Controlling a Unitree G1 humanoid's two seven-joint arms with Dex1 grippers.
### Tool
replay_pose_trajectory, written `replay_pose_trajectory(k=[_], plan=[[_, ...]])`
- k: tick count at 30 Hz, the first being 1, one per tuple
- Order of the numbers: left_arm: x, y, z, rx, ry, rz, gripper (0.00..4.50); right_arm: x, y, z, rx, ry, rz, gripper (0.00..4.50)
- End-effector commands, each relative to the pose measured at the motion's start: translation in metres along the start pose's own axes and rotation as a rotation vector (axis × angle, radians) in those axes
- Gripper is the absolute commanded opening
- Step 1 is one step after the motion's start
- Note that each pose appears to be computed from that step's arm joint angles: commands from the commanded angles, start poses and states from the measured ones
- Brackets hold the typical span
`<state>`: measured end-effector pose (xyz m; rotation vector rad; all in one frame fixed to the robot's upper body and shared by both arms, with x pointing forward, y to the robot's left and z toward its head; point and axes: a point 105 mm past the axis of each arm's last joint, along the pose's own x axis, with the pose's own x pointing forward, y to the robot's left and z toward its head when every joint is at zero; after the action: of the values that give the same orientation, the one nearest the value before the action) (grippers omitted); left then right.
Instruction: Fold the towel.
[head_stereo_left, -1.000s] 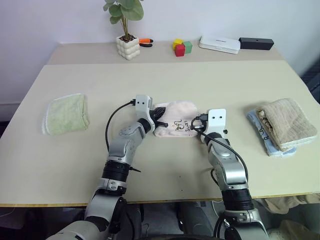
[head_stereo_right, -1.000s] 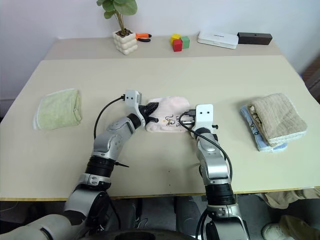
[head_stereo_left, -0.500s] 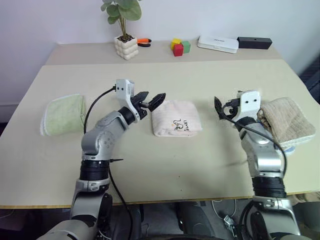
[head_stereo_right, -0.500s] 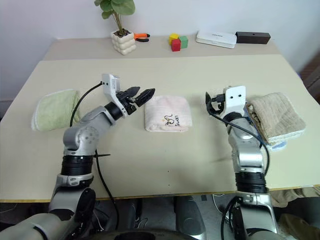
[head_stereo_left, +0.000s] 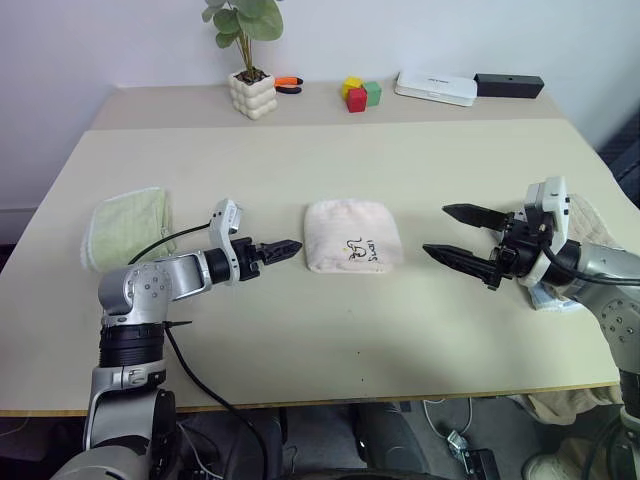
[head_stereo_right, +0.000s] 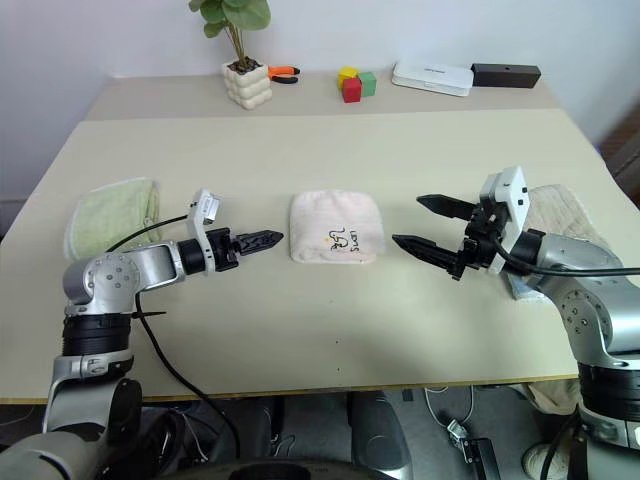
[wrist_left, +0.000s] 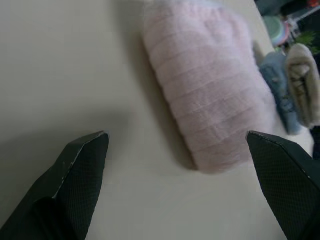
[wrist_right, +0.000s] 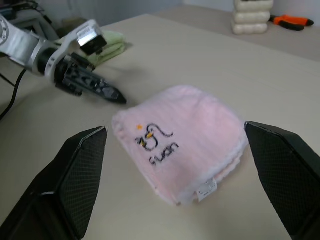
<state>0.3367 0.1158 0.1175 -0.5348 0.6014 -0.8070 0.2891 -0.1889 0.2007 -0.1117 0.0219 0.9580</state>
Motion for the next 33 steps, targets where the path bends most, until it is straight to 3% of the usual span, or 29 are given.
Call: replay_pose_trajectory(k=[1,8,21,25,30,33], plan=[[0.009,-0.013,-0.007,-0.053,0.038,-0.085,4.47,0.004,0.007,0.009,-0.044,-0.033,0.012,4.47],[0.041,-0.025,-0.023,-0.105,0.039,-0.131,4.47,0.002,0.002,0.013,-0.06,-0.047,-0.024,4.47],[0.097,-0.049,-0.031,-0.245,-0.019,-0.187,4.47,0.004,0.002,0.014,-0.076,-0.048,-0.053,4.47],[0.1,-0.055,-0.036,-0.298,0.004,-0.216,2.69,0.004,0.0,0.015,-0.085,-0.05,-0.069,4.5],[0.1,-0.053,-0.034,-0.32,0.004,-0.202,0.08,0.003,-0.003,0.014,-0.093,-0.046,-0.082,4.5],[0.1,-0.053,-0.031,-0.338,-0.007,-0.202,0.03,0.003,-0.002,0.014,-0.095,-0.042,-0.079,4.5]])
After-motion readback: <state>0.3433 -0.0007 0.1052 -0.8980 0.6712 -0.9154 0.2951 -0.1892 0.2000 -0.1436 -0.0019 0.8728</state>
